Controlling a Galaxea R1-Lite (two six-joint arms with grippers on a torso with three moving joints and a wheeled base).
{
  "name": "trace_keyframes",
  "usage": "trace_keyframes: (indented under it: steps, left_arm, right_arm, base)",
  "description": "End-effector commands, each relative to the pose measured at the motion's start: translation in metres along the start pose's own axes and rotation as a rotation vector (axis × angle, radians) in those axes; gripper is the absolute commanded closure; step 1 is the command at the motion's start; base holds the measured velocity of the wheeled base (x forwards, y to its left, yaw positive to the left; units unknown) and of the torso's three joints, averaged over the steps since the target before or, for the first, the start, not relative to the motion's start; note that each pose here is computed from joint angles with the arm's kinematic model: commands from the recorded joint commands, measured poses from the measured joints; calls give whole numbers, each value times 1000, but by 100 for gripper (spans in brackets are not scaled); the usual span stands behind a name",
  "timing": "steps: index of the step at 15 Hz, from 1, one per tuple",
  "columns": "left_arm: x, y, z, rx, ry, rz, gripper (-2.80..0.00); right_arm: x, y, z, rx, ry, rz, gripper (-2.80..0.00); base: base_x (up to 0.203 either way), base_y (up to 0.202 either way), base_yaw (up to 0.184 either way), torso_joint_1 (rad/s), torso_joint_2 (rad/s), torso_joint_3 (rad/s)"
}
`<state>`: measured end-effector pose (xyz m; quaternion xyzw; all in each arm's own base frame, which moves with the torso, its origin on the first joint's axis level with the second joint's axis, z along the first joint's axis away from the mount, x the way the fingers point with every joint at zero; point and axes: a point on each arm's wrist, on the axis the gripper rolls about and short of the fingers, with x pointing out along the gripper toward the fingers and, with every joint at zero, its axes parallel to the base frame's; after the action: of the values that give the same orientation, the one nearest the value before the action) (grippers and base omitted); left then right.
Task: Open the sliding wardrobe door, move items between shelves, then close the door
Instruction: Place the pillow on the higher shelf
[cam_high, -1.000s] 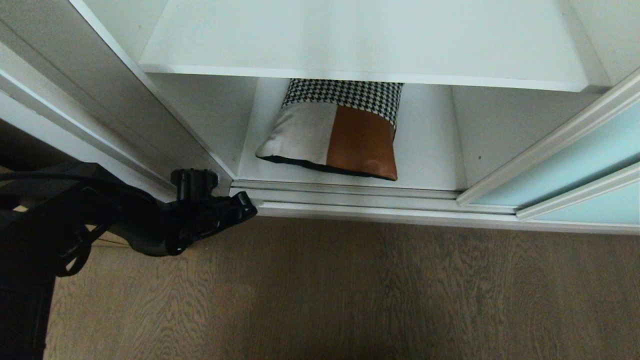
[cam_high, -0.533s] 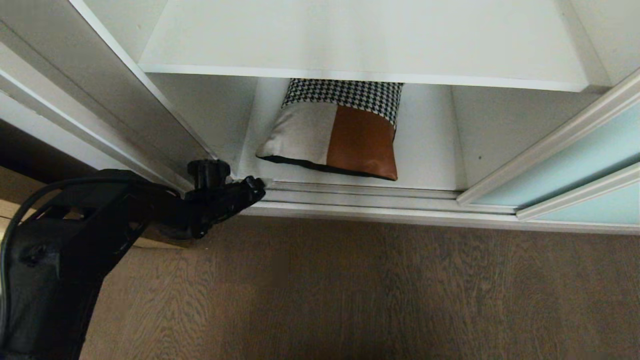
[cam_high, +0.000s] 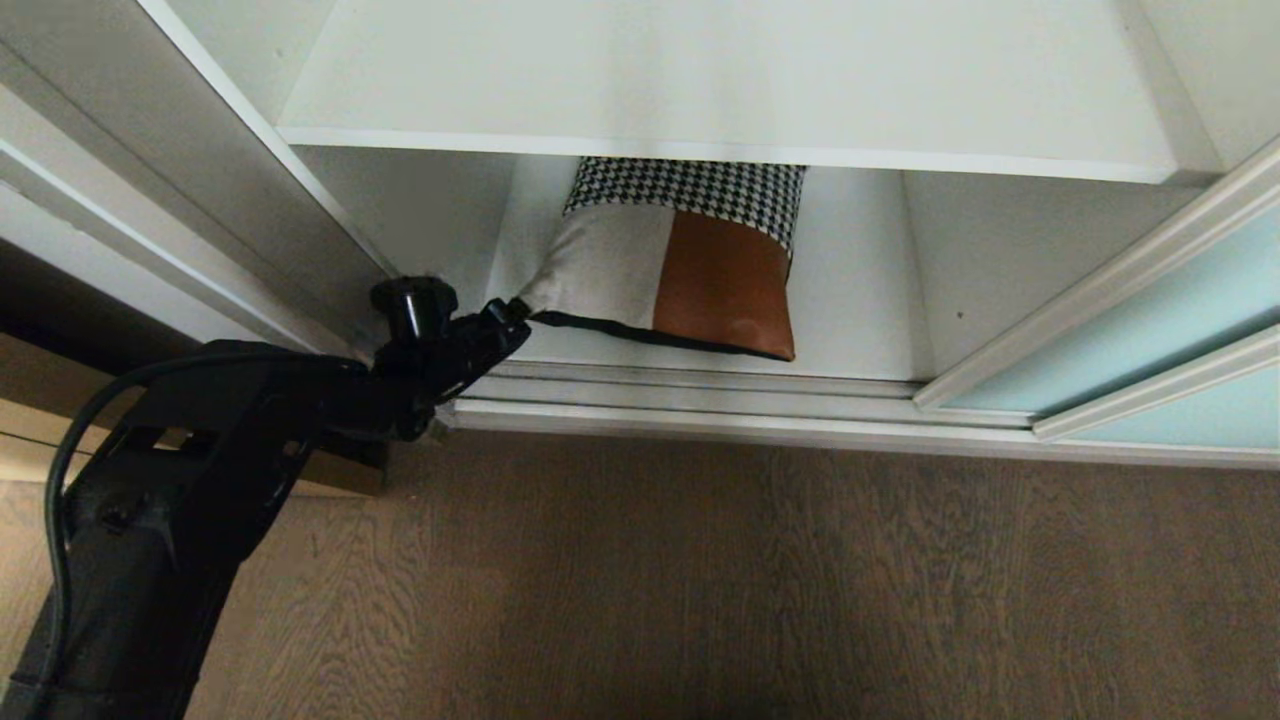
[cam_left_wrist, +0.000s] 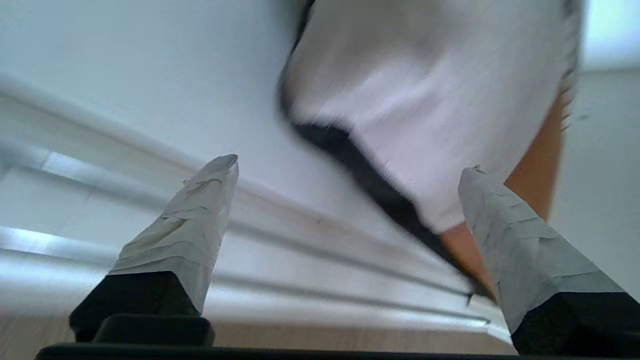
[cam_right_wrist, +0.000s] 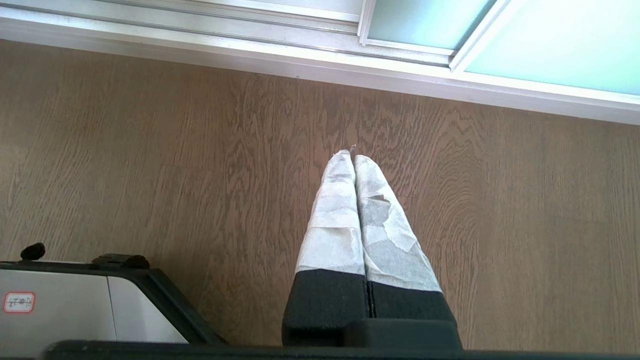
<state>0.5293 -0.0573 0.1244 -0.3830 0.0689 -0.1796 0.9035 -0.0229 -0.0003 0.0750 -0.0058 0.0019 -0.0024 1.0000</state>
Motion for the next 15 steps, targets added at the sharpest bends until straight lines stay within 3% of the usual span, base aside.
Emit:
trace_keyframes:
  steps: [1,3,7,10,15]
  left_arm:
    - [8,3,-3,2,33,-65,-280]
    - [9,7,-7,15,101,-141,-280]
    - [12,17,-19,24,161,-172,-280]
    - [12,18,-17,94,108,-219,-280]
    - [13,19,-19,284,40,-263,-280]
  right_arm:
    - [0,0,0,-1,-2,0,0]
    - [0,0,0,-1,-2,0,0]
    - [0,0,0,-1,-2,0,0]
    - [0,0,0,-1,-2,0,0]
    - [0,0,0,-1,-2,0,0]
  base:
    - [0,0,0,0,0,0]
    - [0,0,0,0,0,0]
    - [0,0,0,0,0,0]
    - [0,0,0,0,0,0]
    - [0,0,0,0,0,0]
